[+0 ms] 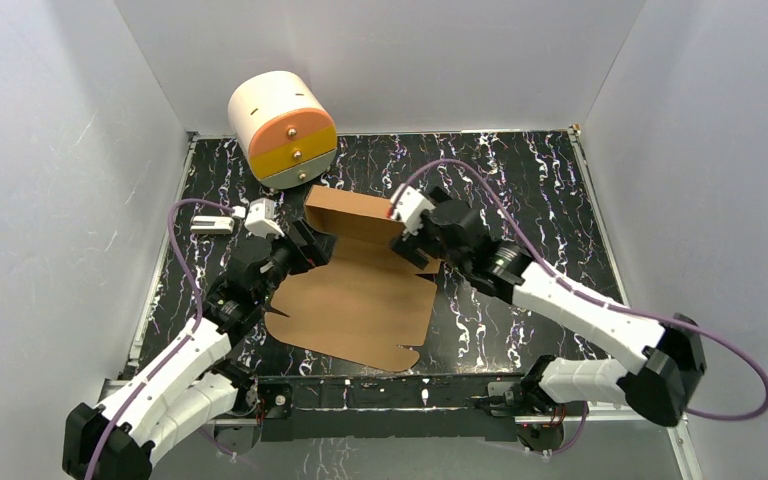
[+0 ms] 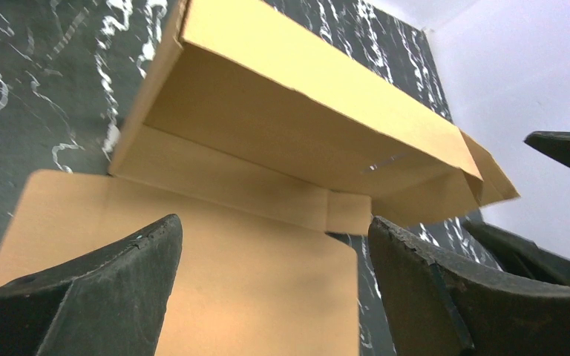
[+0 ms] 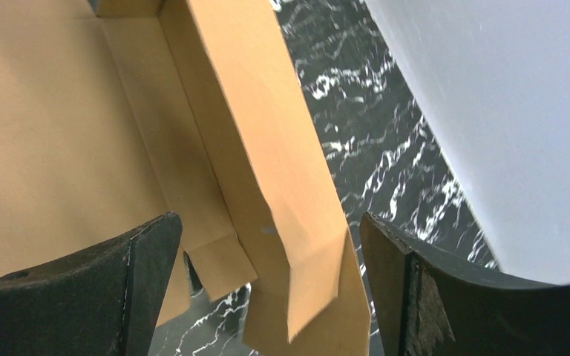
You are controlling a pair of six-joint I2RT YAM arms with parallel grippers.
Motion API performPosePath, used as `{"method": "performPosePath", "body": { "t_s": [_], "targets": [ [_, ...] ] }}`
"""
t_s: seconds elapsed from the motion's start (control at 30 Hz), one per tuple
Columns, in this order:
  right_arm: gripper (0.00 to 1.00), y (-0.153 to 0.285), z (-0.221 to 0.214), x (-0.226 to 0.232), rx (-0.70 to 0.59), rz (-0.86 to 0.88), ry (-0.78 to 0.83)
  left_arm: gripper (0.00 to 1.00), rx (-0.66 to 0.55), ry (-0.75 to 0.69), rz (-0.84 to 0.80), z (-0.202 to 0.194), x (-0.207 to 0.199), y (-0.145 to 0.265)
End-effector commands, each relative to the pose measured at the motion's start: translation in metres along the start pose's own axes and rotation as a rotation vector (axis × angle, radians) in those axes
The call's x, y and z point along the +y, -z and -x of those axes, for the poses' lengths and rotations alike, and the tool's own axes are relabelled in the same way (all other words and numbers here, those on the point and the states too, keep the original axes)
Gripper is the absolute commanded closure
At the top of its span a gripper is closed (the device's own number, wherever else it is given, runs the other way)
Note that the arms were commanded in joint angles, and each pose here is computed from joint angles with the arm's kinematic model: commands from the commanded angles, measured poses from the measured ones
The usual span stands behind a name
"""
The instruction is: Fold the paper box
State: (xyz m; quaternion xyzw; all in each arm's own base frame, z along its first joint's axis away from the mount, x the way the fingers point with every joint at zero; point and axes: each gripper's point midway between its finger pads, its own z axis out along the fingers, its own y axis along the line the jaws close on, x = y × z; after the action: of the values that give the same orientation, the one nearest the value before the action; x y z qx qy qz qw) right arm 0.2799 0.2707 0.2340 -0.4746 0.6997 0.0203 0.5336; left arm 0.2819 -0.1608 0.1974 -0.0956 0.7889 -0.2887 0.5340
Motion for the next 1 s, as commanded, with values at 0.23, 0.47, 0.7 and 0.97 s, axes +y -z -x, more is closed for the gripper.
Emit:
{"method": "performPosePath", "body": {
  "t_s": [0.23,0.47,0.7,0.97],
  "targets": [
    [0.05,0.058,-0.046,-0.049,-0.103,-0.219,-0.4,0.08,0.168,0.11,-0.2,-0.033,-0.055,0.012],
    [0.12,0.054,-0.091,-0.055,-0.042,-0.249,-0.509,0.08,0.181,0.076,-0.247,-0.054,-0.088,0.002],
    [0.2,0.039,-0.117,-0.051,-0.076,-0.217,-0.599,0.08,0.168,0.037,-0.271,-0.065,-0.114,-0.009],
    [0.51,0.022,-0.115,-0.032,-0.153,-0.107,-0.586,0.07,0.143,-0.002,-0.313,-0.077,-0.146,-0.024]
  ]
}}
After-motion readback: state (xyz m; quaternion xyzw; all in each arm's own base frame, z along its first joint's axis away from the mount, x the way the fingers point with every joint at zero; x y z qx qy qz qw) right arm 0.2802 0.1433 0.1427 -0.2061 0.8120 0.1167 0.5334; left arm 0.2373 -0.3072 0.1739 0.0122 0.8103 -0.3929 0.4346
